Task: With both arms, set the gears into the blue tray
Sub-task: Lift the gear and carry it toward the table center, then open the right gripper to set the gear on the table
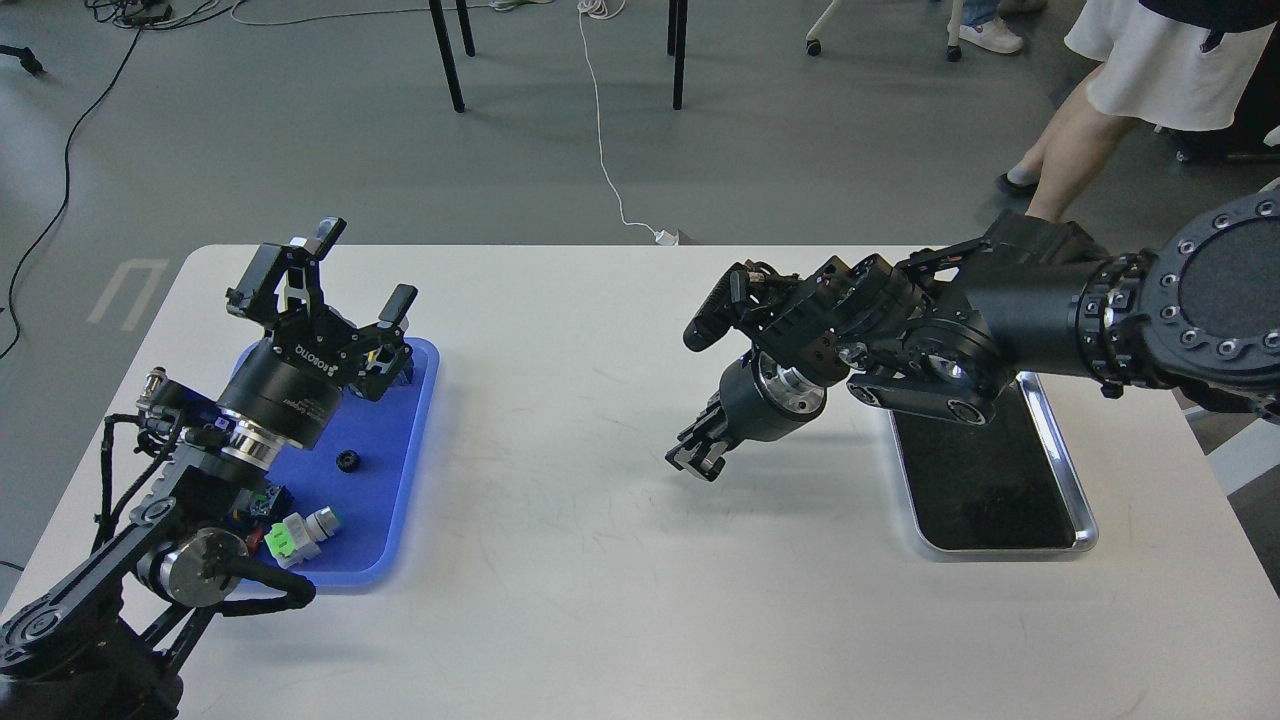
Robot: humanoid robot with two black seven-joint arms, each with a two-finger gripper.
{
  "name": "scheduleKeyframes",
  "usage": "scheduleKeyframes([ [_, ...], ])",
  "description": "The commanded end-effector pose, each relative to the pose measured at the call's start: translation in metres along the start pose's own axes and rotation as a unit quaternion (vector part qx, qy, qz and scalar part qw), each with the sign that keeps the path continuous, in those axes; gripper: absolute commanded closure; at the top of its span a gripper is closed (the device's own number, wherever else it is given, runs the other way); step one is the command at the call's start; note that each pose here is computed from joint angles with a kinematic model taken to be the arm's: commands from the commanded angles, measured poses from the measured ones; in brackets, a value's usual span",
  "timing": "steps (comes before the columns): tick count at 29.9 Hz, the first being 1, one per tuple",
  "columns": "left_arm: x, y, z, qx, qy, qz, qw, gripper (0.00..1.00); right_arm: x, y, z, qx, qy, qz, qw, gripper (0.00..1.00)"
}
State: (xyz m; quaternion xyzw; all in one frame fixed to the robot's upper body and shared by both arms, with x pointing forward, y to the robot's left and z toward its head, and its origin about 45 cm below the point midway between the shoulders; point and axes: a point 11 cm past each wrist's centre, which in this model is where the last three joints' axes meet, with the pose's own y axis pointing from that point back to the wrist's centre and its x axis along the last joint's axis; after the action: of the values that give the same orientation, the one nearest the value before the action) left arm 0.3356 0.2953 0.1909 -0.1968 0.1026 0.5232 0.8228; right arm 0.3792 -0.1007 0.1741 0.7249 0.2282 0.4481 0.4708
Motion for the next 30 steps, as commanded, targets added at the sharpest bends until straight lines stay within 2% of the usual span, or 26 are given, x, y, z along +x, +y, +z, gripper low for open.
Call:
scheduleKeyframes([
  [1,0.0,0.001,0.0,-0.001,0.0,0.001,1.0,0.02,-0.006,-0.005,-0.001,0.005,-0.005,-0.004,1.0,0.84],
  [8,0.0,0.001,0.0,0.0,0.0,0.001,1.0,0.02,-0.013,-0.015,-0.006,0.022,-0.037,0.025,0.999,0.81],
  [19,0.001,0.005,-0.003,0.003,0.003,0.005,1.0,0.02,-0.021,-0.022,0.008,0.007,-0.053,0.045,0.998,0.78],
  [21,0.001,0.005,-0.003,0.004,0.003,0.005,1.0,0.02,-0.021,-0.023,0.008,0.008,-0.056,0.049,0.997,0.73],
  [26,0.003,0.005,0.0,0.0,0.002,0.007,1.0,0.02,-0.019,-0.023,0.007,0.012,-0.071,0.057,0.996,0.5],
  [30,0.001,0.005,0.0,-0.002,0.002,0.005,1.0,0.02,-0.017,-0.022,0.008,0.011,-0.072,0.064,0.995,0.38],
])
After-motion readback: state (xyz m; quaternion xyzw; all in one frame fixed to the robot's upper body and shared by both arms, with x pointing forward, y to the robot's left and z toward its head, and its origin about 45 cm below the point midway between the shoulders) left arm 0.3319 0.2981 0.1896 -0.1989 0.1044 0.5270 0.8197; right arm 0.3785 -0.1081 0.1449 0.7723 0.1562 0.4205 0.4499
